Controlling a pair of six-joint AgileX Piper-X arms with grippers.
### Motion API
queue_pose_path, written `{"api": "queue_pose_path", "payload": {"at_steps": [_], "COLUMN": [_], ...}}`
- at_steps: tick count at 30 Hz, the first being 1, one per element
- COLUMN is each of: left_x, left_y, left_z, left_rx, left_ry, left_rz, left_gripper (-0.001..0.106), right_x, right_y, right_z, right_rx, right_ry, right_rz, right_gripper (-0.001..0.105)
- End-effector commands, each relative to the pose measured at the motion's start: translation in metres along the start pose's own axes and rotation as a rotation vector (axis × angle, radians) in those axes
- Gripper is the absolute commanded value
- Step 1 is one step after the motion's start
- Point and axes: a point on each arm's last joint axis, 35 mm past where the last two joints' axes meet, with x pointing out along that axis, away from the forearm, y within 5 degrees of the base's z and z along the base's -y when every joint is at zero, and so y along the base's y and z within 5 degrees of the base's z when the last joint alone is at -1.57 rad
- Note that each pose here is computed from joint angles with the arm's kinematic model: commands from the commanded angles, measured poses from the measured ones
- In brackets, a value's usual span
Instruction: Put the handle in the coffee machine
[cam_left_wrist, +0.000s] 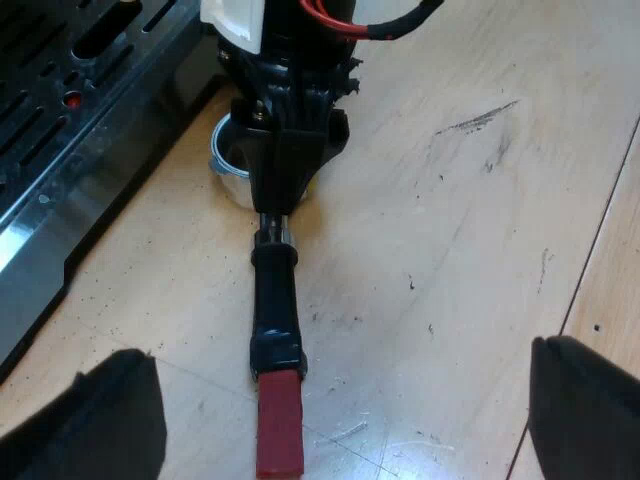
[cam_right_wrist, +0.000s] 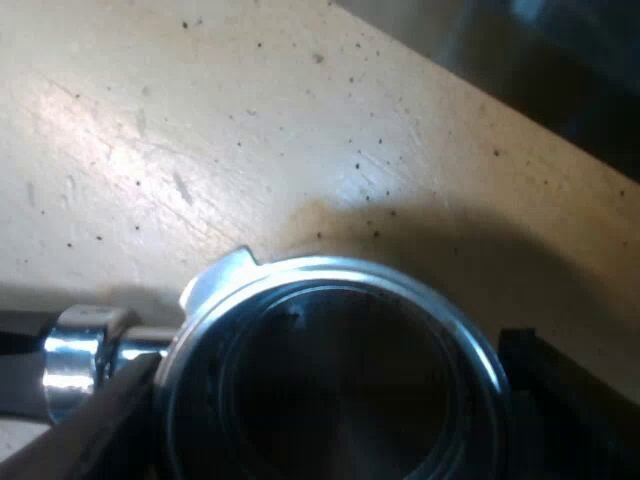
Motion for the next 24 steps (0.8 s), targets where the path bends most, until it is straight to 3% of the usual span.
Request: {"api": "queue_pose_path", "payload": {"at_steps": [1,8,14,24], "left_x": [-0.001,-0.001,-0.001,0.002], "left_y": [0.000,0.001,0.000,0.001], "left_z": [0.001,0.010,0.010,0.009], "left_rx": [-0.004,0.038,0.057,0.115], "left_ry": [-0.009,-0.080,-0.083,-0.077], "left_rz": [-0.007,0.006,-0.009,-0.046], "left_gripper": [0.075,0.075,0.075,0.075], "right_x": [-0.001,-0.027,-0.055,-0.097], "right_y": [-0.001,0.003,0.006,0.011], "right_z": [0.000,-0.004,-0.013,-0.022], "right_rx": [0.003,0.083,0.135,0.198], "right_ry": [0.011,-0.002,0.014,-0.063], "right_rz": [0.007,0.007,0.007,0.010], "right_gripper": [0.000,0.000,0.000,0.000]}}
